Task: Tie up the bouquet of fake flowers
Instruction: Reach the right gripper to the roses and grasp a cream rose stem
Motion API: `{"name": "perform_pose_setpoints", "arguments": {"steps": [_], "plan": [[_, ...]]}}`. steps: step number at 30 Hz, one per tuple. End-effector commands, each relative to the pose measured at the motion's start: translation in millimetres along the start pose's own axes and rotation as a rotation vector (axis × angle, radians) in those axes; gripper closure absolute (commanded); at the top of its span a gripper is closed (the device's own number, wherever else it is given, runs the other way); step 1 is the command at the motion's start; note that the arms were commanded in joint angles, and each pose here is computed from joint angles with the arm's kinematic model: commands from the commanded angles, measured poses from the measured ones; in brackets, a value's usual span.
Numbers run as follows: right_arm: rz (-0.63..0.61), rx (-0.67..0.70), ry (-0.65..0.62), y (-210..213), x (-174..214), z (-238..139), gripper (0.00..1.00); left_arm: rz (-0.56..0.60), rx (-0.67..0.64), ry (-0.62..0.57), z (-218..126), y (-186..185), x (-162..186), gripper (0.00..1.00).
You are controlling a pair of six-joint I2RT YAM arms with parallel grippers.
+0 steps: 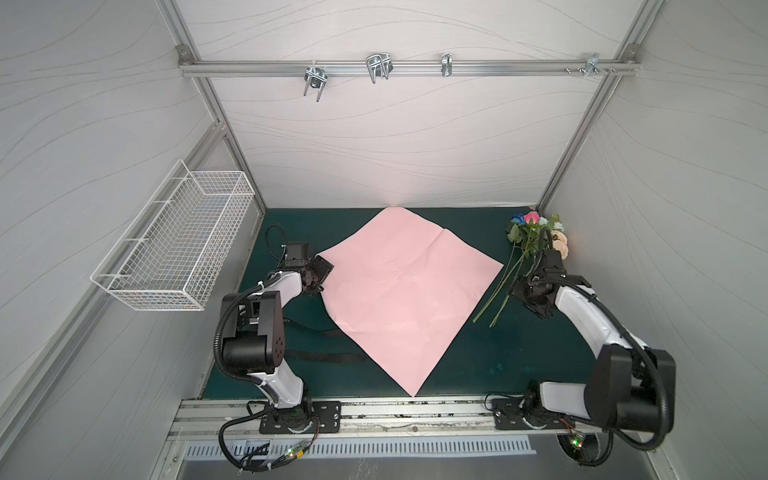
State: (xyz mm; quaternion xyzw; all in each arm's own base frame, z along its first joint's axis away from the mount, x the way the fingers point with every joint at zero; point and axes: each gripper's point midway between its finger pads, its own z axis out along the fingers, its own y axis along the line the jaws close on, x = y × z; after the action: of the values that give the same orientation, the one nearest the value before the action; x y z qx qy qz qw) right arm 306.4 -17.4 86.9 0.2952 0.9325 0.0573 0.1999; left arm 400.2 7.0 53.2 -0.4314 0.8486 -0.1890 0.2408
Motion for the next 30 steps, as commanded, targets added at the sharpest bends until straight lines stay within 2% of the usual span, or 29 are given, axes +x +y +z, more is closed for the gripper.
{"name": "perform_pose_setpoints", "arguments": {"steps": [1,5,10,15,16,19,24,27,30], "plan": [[0.004,-0.039,-0.057,9.0,-37.7,14.5,0.28,0.014,-0.013,-0.065,-24.5,-6.1,-14.4,0.01],[0.03,-0.074,-0.048,10.5,-58.2,38.6,0.33,0.04,-0.023,-0.142,-55.4,-8.6,-24.5,0.01],[0.026,-0.119,-0.01,22.4,-71.7,65.9,0.4,0.074,-0.009,-0.169,-79.5,-16.5,-27.2,0.01],[0.06,-0.094,0.02,18.3,-73.0,79.1,0.72,0.112,0.023,-0.149,-88.2,-25.5,-23.2,0.01],[0.064,-0.084,0.019,16.3,-72.3,77.9,0.76,0.117,0.026,-0.145,-89.1,-26.2,-21.9,0.01],[0.067,-0.05,-0.003,8.8,-72.3,65.1,0.85,0.133,0.034,-0.133,-91.8,-28.2,-18.4,0.01],[0.041,-0.001,-0.067,-0.3,-77.6,22.4,0.98,0.157,0.037,-0.133,-95.0,-32.2,-18.0,0.01],[0.021,-0.002,-0.114,-0.1,-80.6,-7.1,1.0,0.168,0.035,-0.128,-94.8,-34.4,-18.1,0.01],[-0.015,-0.084,-0.165,15.3,-82.3,-43.8,1.0,0.183,0.041,-0.12,-94.5,-38.2,-15.6,0.01]]}}
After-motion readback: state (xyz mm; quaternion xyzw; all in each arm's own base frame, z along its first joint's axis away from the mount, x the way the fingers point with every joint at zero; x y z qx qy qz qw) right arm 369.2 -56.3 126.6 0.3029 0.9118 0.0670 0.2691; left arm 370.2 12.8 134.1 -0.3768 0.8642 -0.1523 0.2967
